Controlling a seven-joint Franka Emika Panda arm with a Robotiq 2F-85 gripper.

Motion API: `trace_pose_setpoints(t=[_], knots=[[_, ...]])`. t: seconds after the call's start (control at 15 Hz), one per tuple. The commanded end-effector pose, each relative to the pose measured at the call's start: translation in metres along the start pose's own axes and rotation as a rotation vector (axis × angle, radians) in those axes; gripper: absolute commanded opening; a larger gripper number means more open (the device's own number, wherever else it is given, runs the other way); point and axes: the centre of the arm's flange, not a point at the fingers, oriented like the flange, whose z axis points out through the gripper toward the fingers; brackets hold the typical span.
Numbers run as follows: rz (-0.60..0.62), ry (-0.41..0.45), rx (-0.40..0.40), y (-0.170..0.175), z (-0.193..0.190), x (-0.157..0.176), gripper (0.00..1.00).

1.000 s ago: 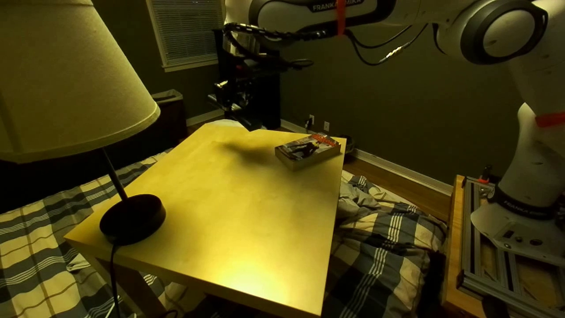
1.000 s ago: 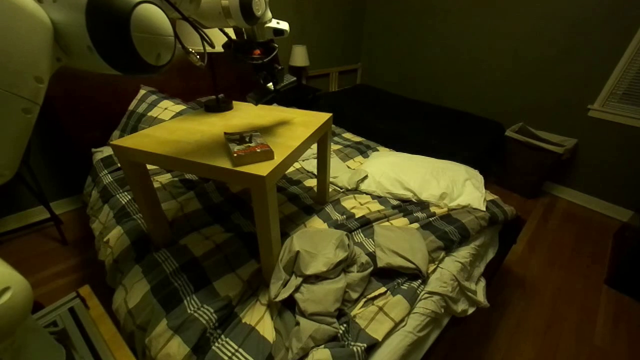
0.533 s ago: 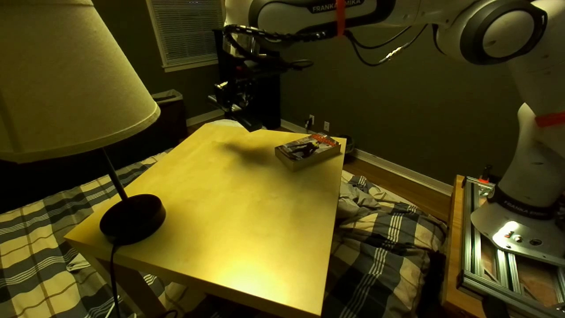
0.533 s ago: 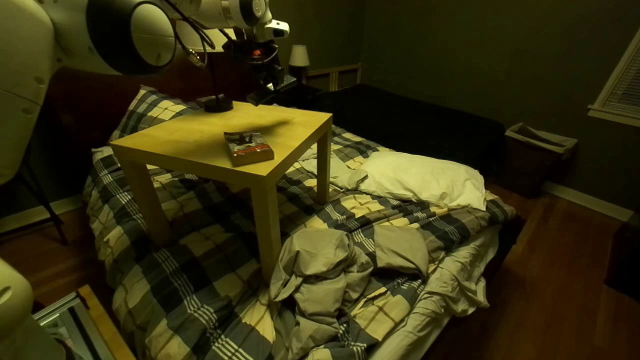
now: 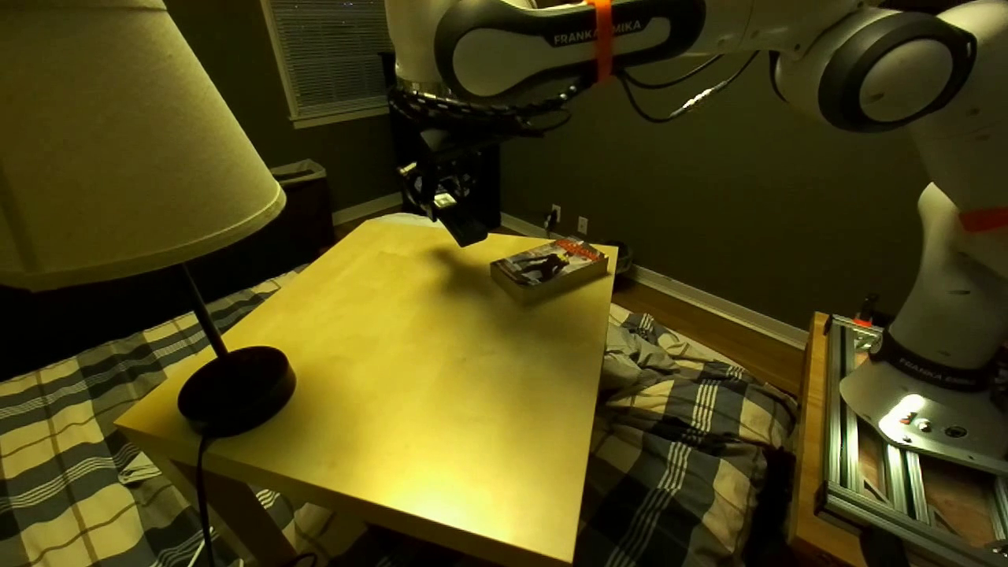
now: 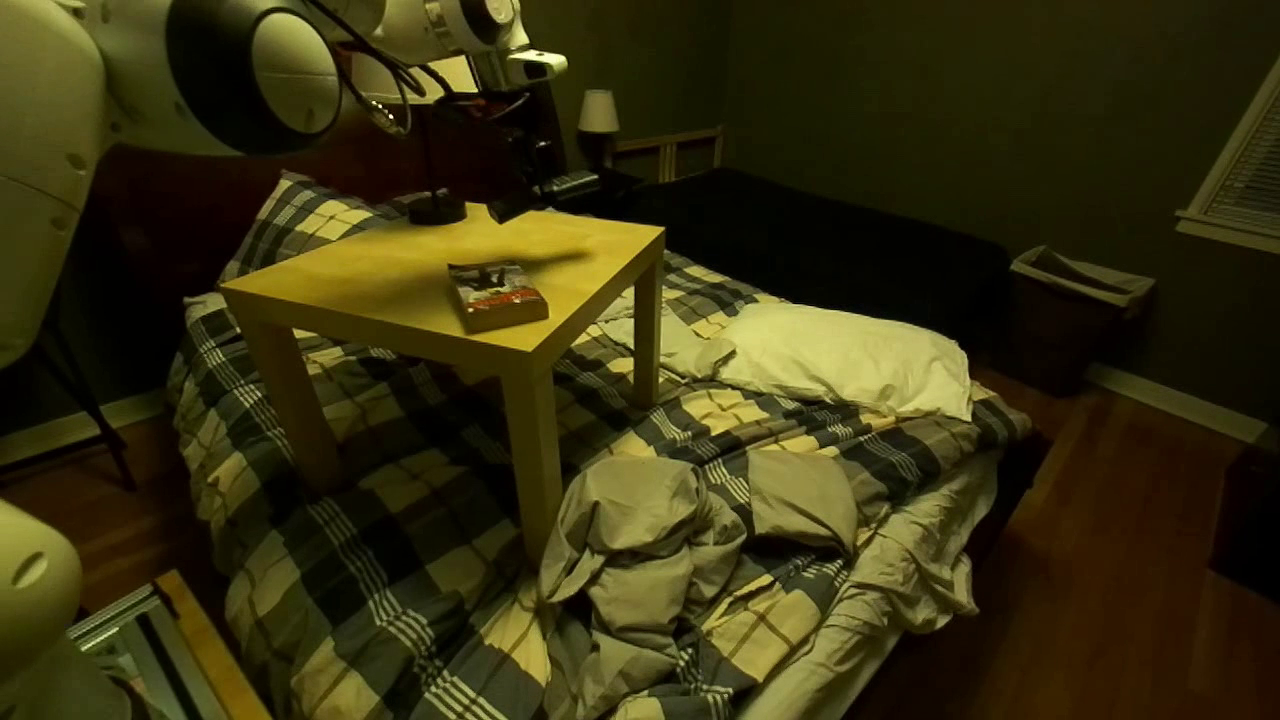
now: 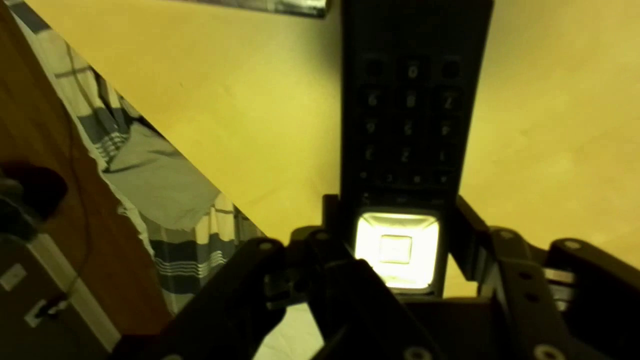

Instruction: Lift the remote, spin it and put it back on the table

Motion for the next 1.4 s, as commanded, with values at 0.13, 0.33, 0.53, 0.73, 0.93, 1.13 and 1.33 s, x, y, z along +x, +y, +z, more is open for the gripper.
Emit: trace_pose_setpoints(t=[0.13, 0.33, 0.53, 0.73, 0.93, 1.13, 1.33], knots=[[0.243, -0.152, -0.126, -0.021, 0.007, -0.001, 0.28], [0.381, -0.217, -0.112, -0.021, 0.017, 0.001, 0.28], [0.513, -0.24, -0.051, -0.02, 0.03, 0.01, 0.28], [0.643, -0.213, 0.009, -0.019, 0.04, 0.022, 0.28], [0.768, -0.188, 0.079, -0.02, 0.046, 0.031, 0.28], [0.875, -0.158, 0.028, -0.019, 0.052, 0.033, 0.28], [1.019, -0.153, -0.072, -0.012, 0.059, 0.032, 0.28]])
